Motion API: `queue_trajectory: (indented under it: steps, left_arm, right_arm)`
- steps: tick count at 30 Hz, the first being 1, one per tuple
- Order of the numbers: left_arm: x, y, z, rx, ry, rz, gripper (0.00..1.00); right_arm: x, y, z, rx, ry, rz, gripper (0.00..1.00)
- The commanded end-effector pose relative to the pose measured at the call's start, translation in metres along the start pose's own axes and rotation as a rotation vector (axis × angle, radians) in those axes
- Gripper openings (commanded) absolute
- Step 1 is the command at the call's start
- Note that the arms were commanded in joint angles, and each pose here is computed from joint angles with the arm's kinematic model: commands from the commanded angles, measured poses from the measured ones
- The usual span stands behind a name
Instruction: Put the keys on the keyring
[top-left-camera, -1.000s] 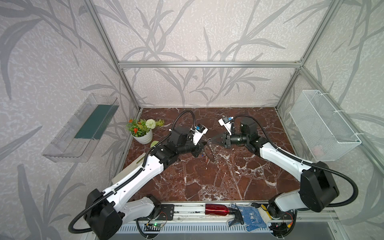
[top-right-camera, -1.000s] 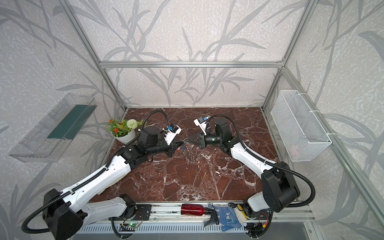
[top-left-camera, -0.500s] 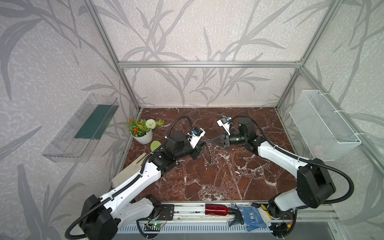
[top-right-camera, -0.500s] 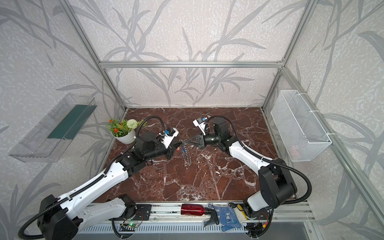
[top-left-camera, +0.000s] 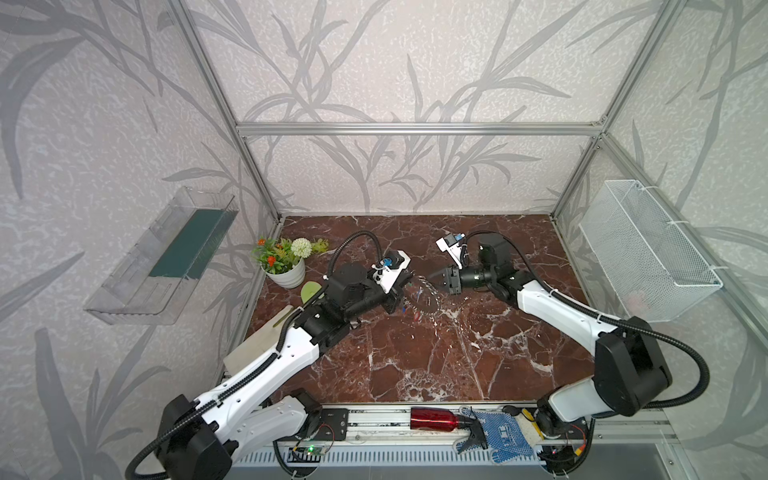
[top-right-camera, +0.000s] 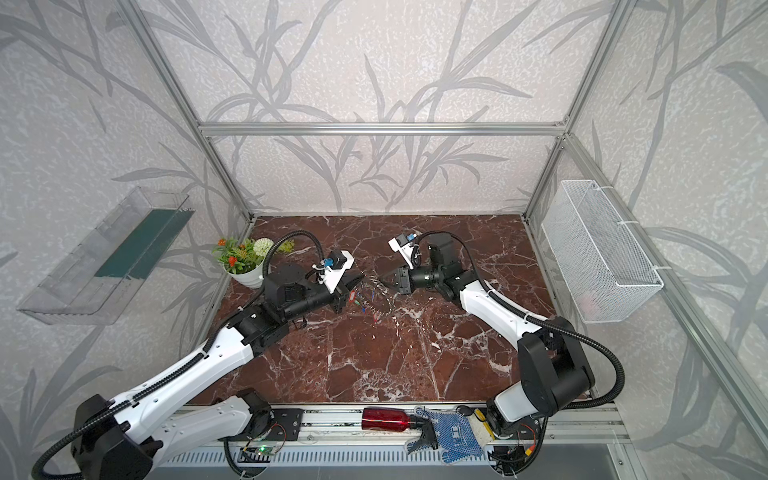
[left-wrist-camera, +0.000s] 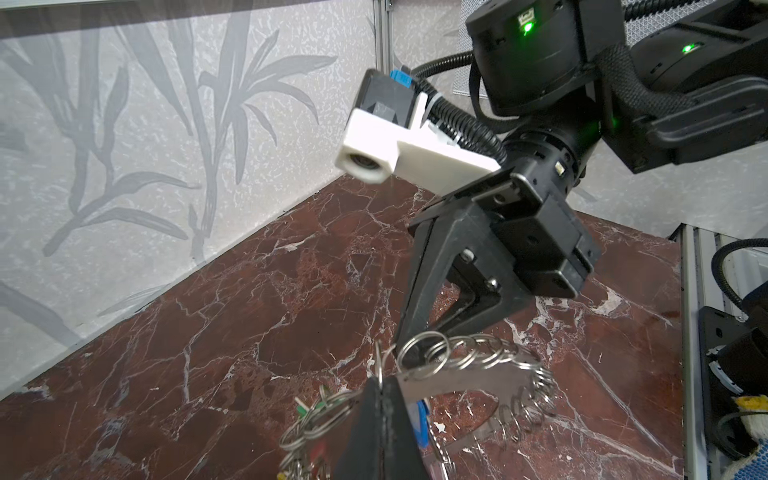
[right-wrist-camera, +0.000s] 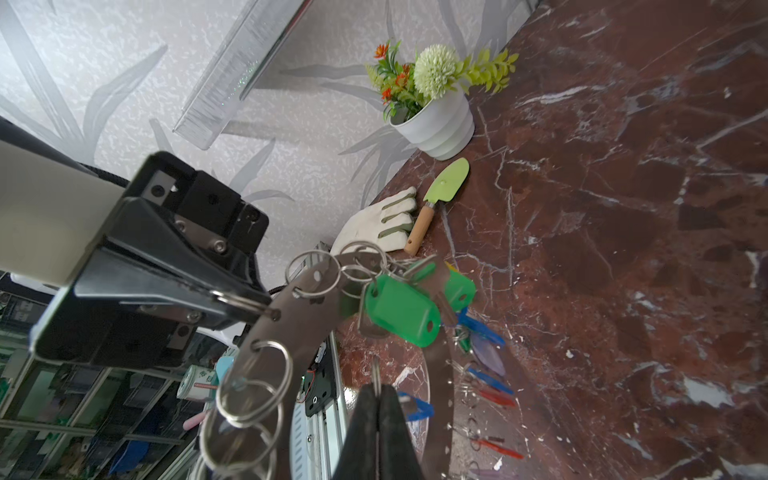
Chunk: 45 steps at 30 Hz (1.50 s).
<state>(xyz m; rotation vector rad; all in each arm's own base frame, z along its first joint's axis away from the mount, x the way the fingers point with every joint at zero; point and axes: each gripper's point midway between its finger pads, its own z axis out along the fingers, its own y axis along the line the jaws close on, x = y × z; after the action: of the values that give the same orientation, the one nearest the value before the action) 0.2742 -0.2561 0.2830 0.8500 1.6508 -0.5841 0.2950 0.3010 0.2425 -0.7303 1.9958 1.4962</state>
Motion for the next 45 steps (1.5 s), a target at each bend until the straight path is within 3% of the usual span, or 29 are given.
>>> queue_trajectory:
  steps: [1, 12, 29, 45]
  left_arm:
    - [-0.022, -0.002, -0.003, 0.009, -0.066, 0.061, 0.00]
    - [-0.013, -0.007, 0.004, 0.044, -0.024, 0.062, 0.00]
    - [-0.009, -0.013, 0.009, 0.079, -0.003, 0.052, 0.00]
    - [-0.014, -0.012, 0.009, 0.074, -0.020, 0.036, 0.00]
  right_arm:
    - [-0.020, 0.016, -0.012, -0.001, -0.055, -0.074, 0.00]
    - [-0.013, 0.034, -0.006, -0.024, -0.030, -0.165, 0.00]
    - [-0.013, 0.042, -0.003, -0.084, -0.042, -0.167, 0.00]
    - [-0.004, 0.030, 0.004, -0.046, -0.006, -0.146, 0.00]
